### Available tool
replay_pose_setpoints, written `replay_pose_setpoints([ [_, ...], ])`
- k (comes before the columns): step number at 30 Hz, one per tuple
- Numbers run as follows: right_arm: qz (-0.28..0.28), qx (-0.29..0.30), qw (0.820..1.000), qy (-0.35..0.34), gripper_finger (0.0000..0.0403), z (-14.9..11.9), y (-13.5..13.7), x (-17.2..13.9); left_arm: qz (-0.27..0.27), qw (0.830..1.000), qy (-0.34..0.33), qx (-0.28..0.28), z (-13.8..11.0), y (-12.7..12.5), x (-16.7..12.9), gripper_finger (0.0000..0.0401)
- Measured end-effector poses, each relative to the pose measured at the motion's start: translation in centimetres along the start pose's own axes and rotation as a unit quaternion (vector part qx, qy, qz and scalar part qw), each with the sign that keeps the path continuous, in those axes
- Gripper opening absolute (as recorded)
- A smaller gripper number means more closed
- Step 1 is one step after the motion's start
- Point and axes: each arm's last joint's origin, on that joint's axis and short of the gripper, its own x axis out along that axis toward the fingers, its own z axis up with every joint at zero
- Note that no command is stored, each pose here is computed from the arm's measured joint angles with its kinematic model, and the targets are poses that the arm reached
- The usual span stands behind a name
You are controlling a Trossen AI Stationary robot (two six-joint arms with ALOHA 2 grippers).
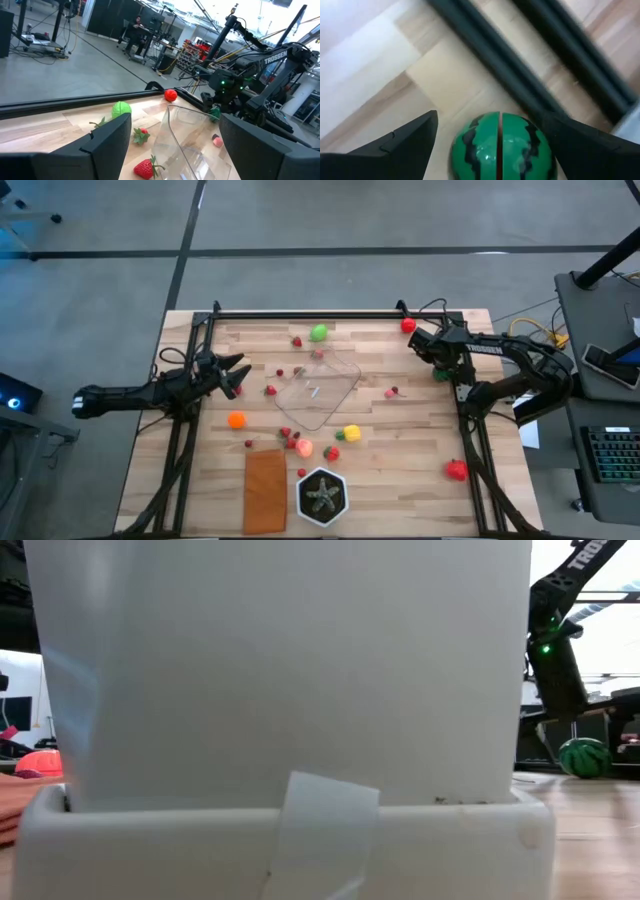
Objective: Pick and placing Produce into tupperware
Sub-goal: Put the green watermelon into the transparent bin
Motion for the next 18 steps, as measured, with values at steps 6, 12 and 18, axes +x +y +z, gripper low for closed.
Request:
replay_pose_setpoints([
  [6, -0.004, -0.03, 0.999, 0.035, 0.0349, -0.5, 0.8, 0.6, 0.003, 1.0, -0.001, 0.0, 0.0, 0.0, 0.0, 0.0288],
  [12, 0.003, -0.031, 0.998, 0.055, 0.0342, -0.5, 0.7, 0.4, 0.01, 1.0, -0.005, 0.0, 0.0, 0.1, 0.0, 0.0288],
  [18, 0.032, -0.03, 0.995, 0.092, 0.0334, -0.5, 0.3, -0.4, 0.01, 1.0, -0.005, -0.001, 0.0, 0.1, 0.0, 0.0288],
])
